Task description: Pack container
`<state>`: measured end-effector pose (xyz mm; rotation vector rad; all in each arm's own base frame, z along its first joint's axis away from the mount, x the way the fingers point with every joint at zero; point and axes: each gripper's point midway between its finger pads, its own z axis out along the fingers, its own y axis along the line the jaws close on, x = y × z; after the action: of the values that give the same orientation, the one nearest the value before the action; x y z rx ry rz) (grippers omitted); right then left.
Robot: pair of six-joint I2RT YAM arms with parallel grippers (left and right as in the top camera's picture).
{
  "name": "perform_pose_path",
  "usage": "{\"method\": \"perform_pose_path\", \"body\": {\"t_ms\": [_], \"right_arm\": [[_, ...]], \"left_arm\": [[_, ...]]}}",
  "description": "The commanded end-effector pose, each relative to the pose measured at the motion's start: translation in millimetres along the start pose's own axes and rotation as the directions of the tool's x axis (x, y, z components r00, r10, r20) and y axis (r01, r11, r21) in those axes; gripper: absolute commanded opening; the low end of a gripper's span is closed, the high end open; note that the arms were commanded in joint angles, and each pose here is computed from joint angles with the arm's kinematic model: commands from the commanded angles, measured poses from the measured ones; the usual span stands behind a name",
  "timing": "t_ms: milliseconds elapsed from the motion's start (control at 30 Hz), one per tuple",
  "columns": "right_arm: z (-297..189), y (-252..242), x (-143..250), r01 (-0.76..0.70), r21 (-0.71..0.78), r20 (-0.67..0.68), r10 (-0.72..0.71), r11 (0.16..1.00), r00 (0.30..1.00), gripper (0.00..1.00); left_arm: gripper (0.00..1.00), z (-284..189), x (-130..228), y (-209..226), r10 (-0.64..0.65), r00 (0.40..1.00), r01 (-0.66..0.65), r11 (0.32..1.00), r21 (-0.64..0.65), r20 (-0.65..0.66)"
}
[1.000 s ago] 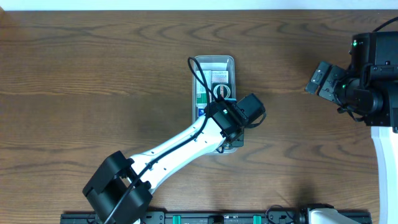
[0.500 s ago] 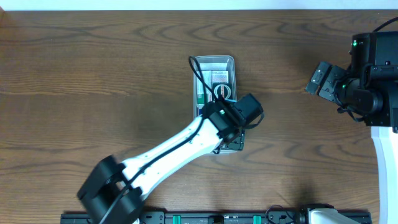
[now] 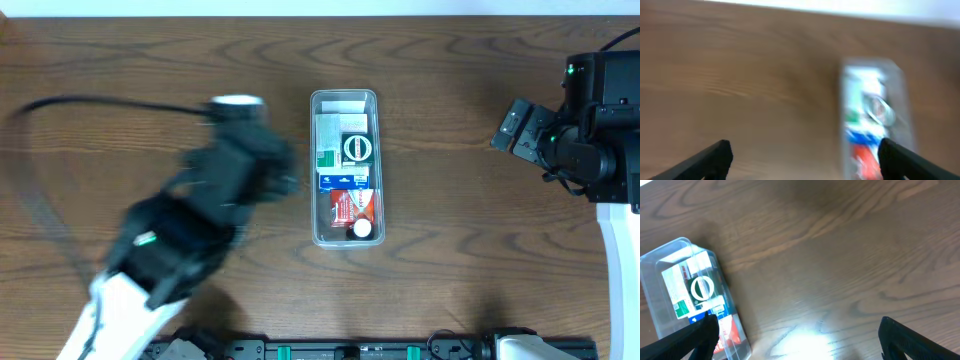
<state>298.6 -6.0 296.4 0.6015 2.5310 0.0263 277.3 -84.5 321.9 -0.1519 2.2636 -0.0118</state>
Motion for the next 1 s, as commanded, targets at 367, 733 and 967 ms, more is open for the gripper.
{"method": "perform_pose_path", "body": {"t_ms": [367, 733, 967], "right_arm": [[1, -3, -1, 0.009, 0.009, -0.001, -0.009, 1.0, 1.0, 0.99], [1, -3, -1, 0.009, 0.009, -0.001, -0.009, 1.0, 1.0, 0.99], [1, -3, -1, 0.009, 0.009, -0.001, -0.009, 1.0, 1.0, 0.99]], "left_arm": [[0.98, -2, -23, 155, -0.144, 0.987, 0.16, 0.879, -0.449, 0.069], [0.98, 0, -22, 158, -0.15, 0.987, 0.162, 0.873, -0.459, 0.063], [0.98, 0, -22, 158, -0.15, 0.987, 0.162, 0.873, -0.459, 0.063]]}}
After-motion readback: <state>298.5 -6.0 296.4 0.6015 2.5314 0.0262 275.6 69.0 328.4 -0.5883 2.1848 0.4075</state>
